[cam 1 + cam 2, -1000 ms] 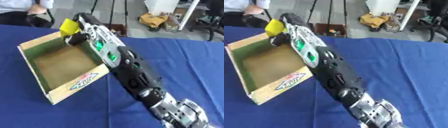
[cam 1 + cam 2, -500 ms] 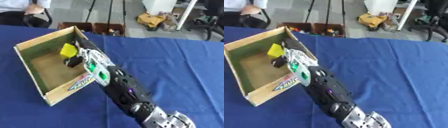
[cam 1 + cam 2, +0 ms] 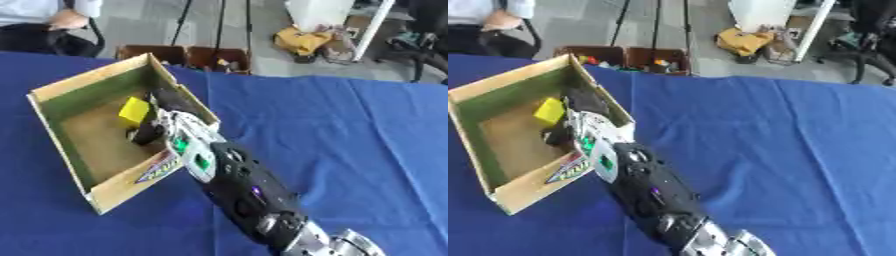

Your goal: Pick up objects on the table and place them in the box.

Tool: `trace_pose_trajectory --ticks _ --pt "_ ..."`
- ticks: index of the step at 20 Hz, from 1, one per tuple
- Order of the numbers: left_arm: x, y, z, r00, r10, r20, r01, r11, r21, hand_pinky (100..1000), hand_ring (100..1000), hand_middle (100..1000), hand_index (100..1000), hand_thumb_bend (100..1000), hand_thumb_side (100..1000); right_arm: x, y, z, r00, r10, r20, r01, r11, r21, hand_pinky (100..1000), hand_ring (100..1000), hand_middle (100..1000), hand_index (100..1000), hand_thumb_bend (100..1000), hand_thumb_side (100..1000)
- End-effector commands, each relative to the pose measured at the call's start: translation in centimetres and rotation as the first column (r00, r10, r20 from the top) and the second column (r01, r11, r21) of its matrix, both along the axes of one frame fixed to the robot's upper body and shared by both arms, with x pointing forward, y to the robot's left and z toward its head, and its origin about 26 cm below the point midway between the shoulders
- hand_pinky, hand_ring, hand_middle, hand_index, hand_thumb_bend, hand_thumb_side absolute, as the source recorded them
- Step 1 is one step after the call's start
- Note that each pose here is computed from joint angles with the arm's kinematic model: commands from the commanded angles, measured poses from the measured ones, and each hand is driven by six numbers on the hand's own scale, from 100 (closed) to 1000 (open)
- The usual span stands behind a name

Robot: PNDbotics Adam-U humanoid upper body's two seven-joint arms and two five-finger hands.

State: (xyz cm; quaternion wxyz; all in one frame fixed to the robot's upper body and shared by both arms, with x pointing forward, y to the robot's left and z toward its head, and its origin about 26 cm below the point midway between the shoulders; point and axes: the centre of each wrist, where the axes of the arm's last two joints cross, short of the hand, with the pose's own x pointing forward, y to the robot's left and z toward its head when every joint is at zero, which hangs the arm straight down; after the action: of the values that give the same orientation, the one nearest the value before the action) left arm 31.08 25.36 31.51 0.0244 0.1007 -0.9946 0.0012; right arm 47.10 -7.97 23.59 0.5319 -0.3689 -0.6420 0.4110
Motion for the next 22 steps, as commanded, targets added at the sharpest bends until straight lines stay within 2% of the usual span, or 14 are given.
trace_pose_trajectory --ticks 1,4,6,8,9,10,11,12,13,17,22 --pt "-0.4 0.0 0.7 1.000 -0.003 0.028 0.003 1.000 0.007 722 908 866 924 100 909 -0.5 0.4 1.6 0.997 0.045 0.062 -0.045 0.999 0.006 640 671 717 816 576 532" --pt "-0.4 0.0 0.7 1.000 -0.002 0.025 0.002 1.000 0.007 722 908 865 924 100 909 -0.7 0.3 2.3 0.993 0.058 0.099 -0.059 0.998 0.007 757 791 831 882 670 693" --pt "-0.4 0.1 0.7 1.000 0.000 0.024 0.000 1.000 0.007 722 908 865 924 100 909 -0.8 0.1 3.0 0.989 0.059 0.132 -0.060 0.998 0.006 781 813 850 888 686 732" --pt "-0.4 0.1 0.6 1.000 0.003 0.023 -0.004 1.000 0.007 722 908 866 924 100 909 -1.1 -0.2 4.0 0.984 0.061 0.170 -0.064 0.998 0.011 800 831 866 889 683 751" --pt "-0.4 0.2 0.6 1.000 0.006 0.022 -0.006 1.000 0.008 722 908 866 924 100 909 -1.4 -0.5 4.9 0.978 0.064 0.200 -0.068 0.998 0.015 804 833 868 888 618 838" --pt "-0.4 0.3 0.6 1.000 0.009 0.021 -0.009 1.000 0.009 722 908 866 924 100 909 -1.7 -0.8 5.8 0.971 0.067 0.229 -0.074 0.997 0.021 806 833 864 887 676 776" --pt "-0.4 0.3 0.5 1.000 0.013 0.019 -0.013 1.000 0.010 722 908 866 924 100 909 -2.2 -1.3 6.9 0.962 0.071 0.264 -0.081 0.996 0.030 805 831 862 885 673 783" --pt "-0.4 0.4 0.5 1.000 0.017 0.018 -0.018 1.000 0.011 722 908 866 924 100 906 -2.7 -1.9 8.0 0.952 0.073 0.298 -0.090 0.995 0.042 804 830 862 883 599 864" --pt "-0.5 0.5 0.5 1.000 0.022 0.018 -0.022 1.000 0.012 723 908 866 924 100 909 -3.4 -2.5 9.2 0.939 0.075 0.336 -0.099 0.993 0.056 802 826 855 879 665 801" --pt "-0.5 0.8 0.3 0.999 0.037 0.014 -0.037 0.999 0.009 723 909 866 924 100 910 -6.5 -5.4 13.0 0.880 0.060 0.472 -0.135 0.983 0.127 780 810 834 869 634 857" --pt "-0.5 1.0 0.2 0.999 0.050 0.011 -0.050 0.999 0.006 724 909 866 924 100 912 -11.0 -8.7 15.3 0.785 0.032 0.618 -0.216 0.950 0.224 769 801 825 858 574 868"
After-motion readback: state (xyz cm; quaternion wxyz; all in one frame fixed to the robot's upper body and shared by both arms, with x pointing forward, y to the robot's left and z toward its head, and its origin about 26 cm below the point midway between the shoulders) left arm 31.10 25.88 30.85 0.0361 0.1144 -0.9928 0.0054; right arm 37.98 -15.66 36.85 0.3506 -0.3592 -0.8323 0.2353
